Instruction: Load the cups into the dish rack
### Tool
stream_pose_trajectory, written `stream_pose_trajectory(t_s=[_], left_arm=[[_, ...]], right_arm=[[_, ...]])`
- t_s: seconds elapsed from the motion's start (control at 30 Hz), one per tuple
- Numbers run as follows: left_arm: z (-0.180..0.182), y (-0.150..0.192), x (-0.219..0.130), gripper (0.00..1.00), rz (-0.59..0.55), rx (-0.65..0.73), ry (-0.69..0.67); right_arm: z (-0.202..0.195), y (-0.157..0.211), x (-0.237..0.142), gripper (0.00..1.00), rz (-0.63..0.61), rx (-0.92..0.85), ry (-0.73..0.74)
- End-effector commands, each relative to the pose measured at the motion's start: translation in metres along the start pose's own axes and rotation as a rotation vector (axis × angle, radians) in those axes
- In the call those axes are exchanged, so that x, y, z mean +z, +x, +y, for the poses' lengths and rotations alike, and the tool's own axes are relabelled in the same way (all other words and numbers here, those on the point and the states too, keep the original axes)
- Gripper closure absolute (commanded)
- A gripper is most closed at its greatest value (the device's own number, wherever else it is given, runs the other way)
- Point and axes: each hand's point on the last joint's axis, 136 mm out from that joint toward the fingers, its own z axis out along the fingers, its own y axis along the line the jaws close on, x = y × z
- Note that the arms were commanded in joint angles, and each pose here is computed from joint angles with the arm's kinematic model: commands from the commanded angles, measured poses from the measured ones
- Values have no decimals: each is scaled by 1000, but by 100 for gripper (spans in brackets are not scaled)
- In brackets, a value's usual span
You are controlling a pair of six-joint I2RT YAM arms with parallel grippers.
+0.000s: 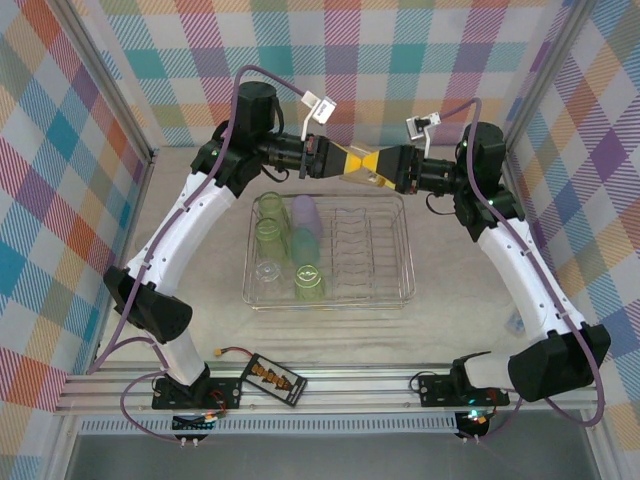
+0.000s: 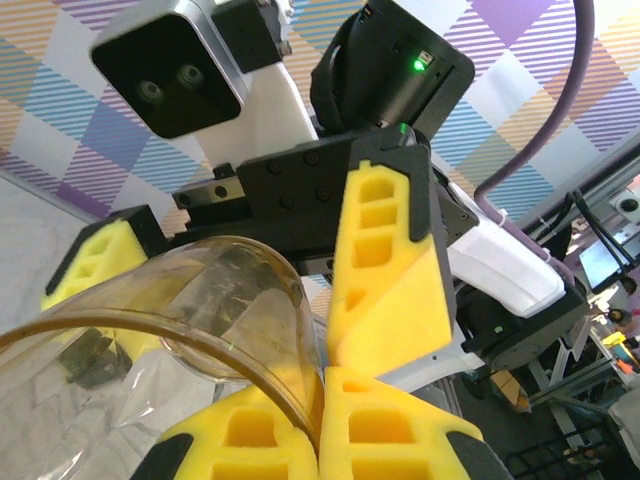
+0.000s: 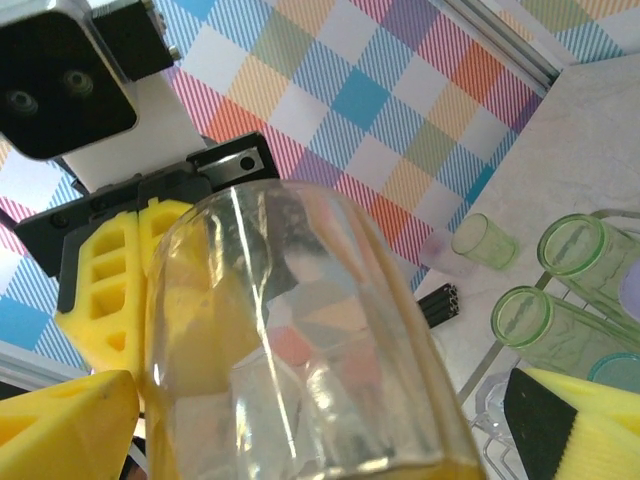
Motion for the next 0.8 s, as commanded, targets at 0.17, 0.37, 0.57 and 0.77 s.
stream_pose_trajectory(t_s=[0.17,0.37,0.57,0.77], left_arm=[[-7,-7,-9,100,-52,58,-17],[-3,-21,-19,100,-145,80,-41],[5,-21,-16,100,-150,59,-32],[14,-18,-14,100,-145,41,-49]], right_arm=[[27,2,-4,10,-4,-93,-72],[28,3,-4,15,2,-81,-86],[26,6,-2,28,24,-69,-88],[19,5,-1,34,20,-57,-65]])
